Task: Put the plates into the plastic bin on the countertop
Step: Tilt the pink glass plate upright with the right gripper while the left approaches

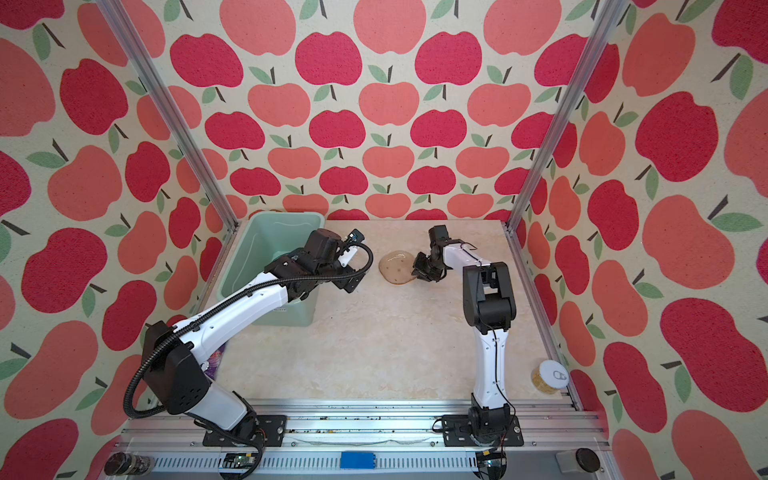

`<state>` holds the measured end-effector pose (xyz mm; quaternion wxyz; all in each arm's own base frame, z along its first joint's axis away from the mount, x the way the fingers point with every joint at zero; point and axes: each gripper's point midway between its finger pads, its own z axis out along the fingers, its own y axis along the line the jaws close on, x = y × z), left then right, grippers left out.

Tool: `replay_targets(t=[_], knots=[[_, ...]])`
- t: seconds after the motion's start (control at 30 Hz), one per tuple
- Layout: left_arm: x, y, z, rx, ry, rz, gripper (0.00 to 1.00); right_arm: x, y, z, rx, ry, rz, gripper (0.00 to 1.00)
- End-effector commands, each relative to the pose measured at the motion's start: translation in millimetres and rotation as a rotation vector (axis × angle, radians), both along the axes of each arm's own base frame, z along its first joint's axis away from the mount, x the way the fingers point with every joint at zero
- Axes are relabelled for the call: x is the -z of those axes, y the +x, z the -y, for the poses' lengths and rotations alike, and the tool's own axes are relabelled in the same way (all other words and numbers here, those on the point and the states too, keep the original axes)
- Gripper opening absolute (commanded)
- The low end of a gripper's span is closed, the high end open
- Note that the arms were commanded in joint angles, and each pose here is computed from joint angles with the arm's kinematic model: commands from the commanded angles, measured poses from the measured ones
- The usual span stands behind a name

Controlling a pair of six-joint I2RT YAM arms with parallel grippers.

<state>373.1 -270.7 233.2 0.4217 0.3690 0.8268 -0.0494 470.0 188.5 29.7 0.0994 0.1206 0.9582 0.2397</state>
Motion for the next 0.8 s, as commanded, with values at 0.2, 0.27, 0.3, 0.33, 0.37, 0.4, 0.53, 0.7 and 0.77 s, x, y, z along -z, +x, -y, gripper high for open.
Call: replay_targets(t=[0.2, 0.27, 0.3, 0.33, 0.37, 0.4, 0.53, 0.7, 0.77], knots=[[-5.5, 20.2, -19.1, -0.156, -0.067, -0.011, 0.99, 0.1, -4.3, -1.1, -0.008, 0.006, 0.033, 0.02], [-8.4, 21.8, -22.7, -0.179, -0.086, -0.019, 0.99, -7.2, -3.9, -1.9, -0.013, 0.015, 0.056, 0.0], [-9.3, 22.3, -23.6, -0.185, -0.092, -0.021, 0.99, -10.9, -4.4, -1.8, -0.015, 0.019, 0.066, 0.0], [-11.6, 22.5, -25.1, -0.19, -0.099, -0.02, 0.99, -14.0, -5.6, -2.1, -0.018, 0.024, 0.076, 0.0], [-13.4, 22.7, -26.1, -0.193, -0.106, -0.02, 0.99, -18.7, -6.7, -1.8, -0.018, 0.028, 0.087, 0.0], [-14.4, 22.8, -26.5, -0.194, -0.109, -0.02, 0.99, -23.3, -8.4, -1.8, -0.02, 0.032, 0.095, 0.0], [-26.9, 19.3, -27.4, -0.18, -0.146, -0.032, 0.99, -49.6, -21.9, 0.9, -0.033, 0.038, 0.138, 0.0], [-49.4, 8.4, -33.1, -0.156, -0.288, -0.1, 0.99, -100.0, -48.7, 4.7, -0.069, 0.056, 0.22, 0.0], [-61.7, 2.9, -37.7, -0.153, -0.369, -0.135, 1.0, -122.5, -62.1, 3.3, -0.099, 0.064, 0.258, 0.0]])
